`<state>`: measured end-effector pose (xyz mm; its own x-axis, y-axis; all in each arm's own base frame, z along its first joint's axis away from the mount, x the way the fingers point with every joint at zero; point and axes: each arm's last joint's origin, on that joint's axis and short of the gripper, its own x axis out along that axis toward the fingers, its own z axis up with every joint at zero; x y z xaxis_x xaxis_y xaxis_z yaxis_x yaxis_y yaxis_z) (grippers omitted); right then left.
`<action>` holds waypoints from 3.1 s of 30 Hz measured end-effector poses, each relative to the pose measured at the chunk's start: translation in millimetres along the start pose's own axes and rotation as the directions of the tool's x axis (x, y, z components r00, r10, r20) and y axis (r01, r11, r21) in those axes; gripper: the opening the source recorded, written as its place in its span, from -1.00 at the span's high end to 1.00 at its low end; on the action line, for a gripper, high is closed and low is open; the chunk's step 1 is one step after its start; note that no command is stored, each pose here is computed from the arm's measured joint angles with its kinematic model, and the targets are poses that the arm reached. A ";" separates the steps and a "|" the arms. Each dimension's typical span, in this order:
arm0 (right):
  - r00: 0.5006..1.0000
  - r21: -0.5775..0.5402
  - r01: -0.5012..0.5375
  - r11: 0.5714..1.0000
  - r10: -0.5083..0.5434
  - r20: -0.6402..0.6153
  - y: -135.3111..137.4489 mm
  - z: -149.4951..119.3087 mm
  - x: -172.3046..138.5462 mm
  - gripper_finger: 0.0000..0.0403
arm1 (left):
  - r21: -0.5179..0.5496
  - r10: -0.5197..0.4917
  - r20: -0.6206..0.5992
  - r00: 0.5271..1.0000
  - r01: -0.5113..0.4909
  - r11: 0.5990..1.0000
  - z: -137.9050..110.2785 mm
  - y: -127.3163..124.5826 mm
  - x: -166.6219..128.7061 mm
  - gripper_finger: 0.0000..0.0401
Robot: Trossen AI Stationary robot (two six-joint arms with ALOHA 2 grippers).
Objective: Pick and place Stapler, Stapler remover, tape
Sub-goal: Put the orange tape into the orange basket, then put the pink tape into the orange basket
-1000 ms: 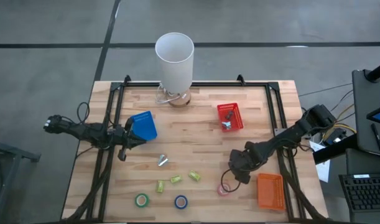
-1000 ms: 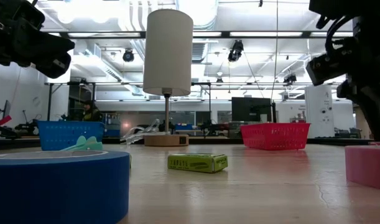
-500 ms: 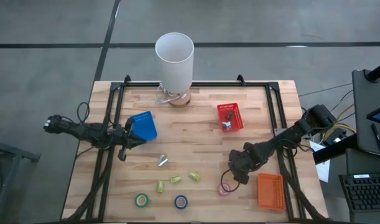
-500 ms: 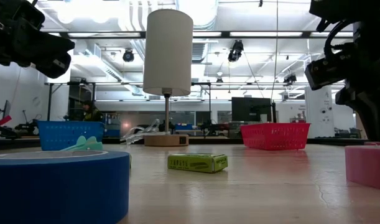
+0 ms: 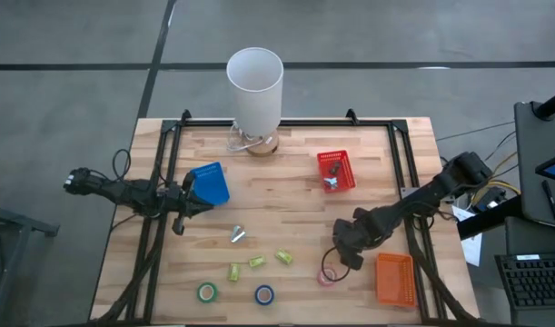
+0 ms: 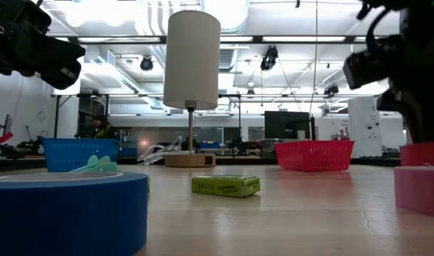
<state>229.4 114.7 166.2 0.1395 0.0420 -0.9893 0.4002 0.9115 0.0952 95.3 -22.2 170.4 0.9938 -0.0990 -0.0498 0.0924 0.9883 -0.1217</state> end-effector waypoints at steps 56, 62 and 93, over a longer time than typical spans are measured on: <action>0.989 0.451 0.143 0.881 -0.111 -0.096 29.7 -140.9 -47.0 0.74 | 0.000 0.000 0.000 1.000 0.000 1.000 0.0 0.0 0.0 0.88; 0.990 0.462 0.136 0.876 -0.103 -0.095 24.0 -142.9 -31.8 0.75 | 0.000 0.000 0.000 1.000 0.000 1.000 0.0 0.0 0.0 0.88; 0.983 0.490 0.167 0.856 -0.107 -0.149 17.2 -145.8 -23.4 0.40 | 0.000 0.000 0.000 1.000 0.000 1.000 0.0 0.0 0.0 0.88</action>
<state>100.9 189.0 174.9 -0.0404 0.0050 -0.9992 0.8094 0.5865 -0.0298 95.3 -22.2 170.4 0.9938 -0.0990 -0.0501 0.0924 0.9883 -0.1216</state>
